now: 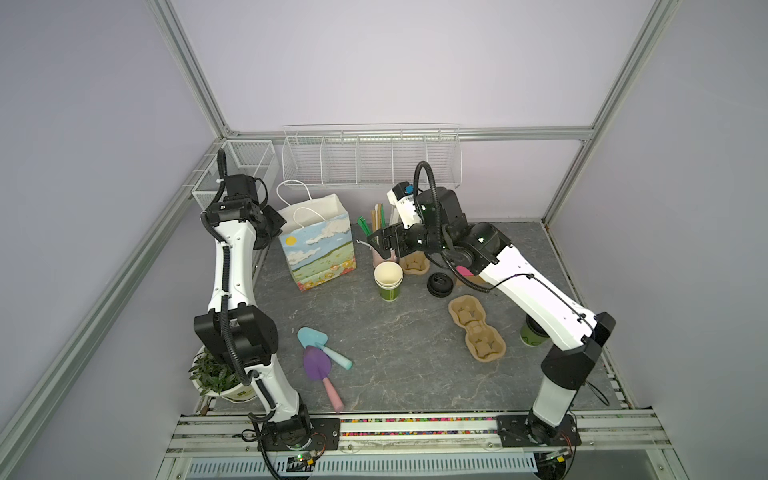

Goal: Pack the takeout coffee
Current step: 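Lift the paper bag with the left gripper and swing it toward the table center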

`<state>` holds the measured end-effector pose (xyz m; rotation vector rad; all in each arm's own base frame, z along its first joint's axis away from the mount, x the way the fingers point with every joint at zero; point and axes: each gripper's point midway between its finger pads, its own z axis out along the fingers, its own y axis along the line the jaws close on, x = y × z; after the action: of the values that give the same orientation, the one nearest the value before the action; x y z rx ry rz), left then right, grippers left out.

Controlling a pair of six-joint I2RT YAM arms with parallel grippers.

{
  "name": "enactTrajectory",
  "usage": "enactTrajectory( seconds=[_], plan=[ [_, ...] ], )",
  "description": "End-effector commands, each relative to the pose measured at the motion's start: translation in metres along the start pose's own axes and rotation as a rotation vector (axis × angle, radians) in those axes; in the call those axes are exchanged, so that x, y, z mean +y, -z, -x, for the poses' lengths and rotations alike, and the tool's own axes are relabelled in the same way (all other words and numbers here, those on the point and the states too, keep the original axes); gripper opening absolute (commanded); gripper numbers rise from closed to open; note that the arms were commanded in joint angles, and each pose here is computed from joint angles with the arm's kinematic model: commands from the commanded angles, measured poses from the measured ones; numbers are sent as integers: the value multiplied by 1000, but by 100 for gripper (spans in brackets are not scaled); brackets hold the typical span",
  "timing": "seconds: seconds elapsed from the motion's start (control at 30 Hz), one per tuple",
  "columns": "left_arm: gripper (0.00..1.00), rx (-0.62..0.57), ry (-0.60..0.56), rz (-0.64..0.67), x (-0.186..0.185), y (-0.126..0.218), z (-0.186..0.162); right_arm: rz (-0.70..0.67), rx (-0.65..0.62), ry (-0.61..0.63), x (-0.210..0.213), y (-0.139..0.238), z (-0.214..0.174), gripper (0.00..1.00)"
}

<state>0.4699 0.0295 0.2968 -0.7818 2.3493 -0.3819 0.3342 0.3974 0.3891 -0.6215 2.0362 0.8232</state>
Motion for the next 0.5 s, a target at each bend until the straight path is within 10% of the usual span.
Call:
enactTrajectory(
  seconds=[0.0, 0.47],
  plan=[
    [0, -30, -203, -244, -77, 50, -15, 43, -36, 19, 15, 21, 14, 96],
    [0, -212, -232, -397, -102, 167, -21, 44, -74, 35, 23, 56, 28, 96]
  ],
)
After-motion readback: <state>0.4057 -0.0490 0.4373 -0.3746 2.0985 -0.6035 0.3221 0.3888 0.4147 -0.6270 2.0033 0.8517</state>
